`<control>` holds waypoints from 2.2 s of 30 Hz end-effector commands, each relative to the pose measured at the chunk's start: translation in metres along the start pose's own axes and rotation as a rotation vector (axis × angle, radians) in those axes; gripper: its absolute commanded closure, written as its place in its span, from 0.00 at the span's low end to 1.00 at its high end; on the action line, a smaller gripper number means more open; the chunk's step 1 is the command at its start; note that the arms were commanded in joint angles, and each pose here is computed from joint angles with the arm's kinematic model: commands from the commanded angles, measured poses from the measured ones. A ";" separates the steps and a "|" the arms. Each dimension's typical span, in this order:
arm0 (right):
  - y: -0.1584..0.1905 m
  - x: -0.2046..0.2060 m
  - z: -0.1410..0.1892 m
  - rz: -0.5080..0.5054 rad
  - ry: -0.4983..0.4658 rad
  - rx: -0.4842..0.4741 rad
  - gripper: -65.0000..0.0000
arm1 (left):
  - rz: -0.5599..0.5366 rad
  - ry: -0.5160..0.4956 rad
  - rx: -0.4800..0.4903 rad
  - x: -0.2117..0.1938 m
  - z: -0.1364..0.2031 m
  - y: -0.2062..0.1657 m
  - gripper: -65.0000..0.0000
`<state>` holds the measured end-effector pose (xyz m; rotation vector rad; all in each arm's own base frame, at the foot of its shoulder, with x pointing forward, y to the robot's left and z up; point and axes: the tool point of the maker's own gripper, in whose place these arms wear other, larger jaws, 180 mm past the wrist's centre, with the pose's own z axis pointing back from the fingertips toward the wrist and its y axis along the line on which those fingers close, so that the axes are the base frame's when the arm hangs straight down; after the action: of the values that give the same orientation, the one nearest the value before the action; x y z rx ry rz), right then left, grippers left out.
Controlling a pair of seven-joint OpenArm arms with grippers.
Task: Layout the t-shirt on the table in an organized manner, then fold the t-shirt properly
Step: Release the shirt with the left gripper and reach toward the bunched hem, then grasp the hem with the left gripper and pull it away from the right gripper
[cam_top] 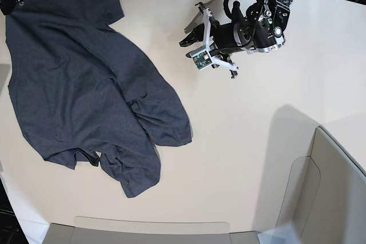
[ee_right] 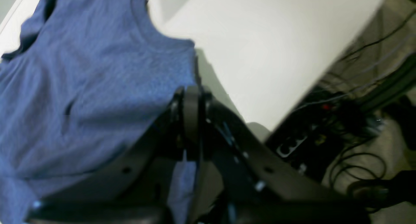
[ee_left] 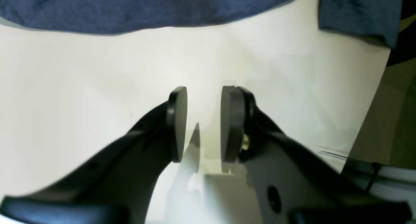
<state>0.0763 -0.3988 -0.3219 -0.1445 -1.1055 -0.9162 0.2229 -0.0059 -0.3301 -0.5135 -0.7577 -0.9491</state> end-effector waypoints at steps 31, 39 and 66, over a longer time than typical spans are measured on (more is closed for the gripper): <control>0.139 0.047 -0.029 -0.015 -0.087 0.320 0.56 | 0.408 -0.205 0.359 0.011 0.041 0.146 0.72; 0.175 0.026 -0.057 0.250 -0.041 0.256 0.56 | 0.733 -0.260 0.233 0.014 -0.003 0.201 0.72; 0.090 -0.010 -0.096 0.373 0.124 -0.031 0.56 | 1.025 -0.395 0.038 0.069 -0.082 0.216 0.72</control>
<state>0.1989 -0.3799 -0.3612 -0.2856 -0.8638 -0.6186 0.4452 0.0087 -0.3693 -0.9231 -0.6512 0.1447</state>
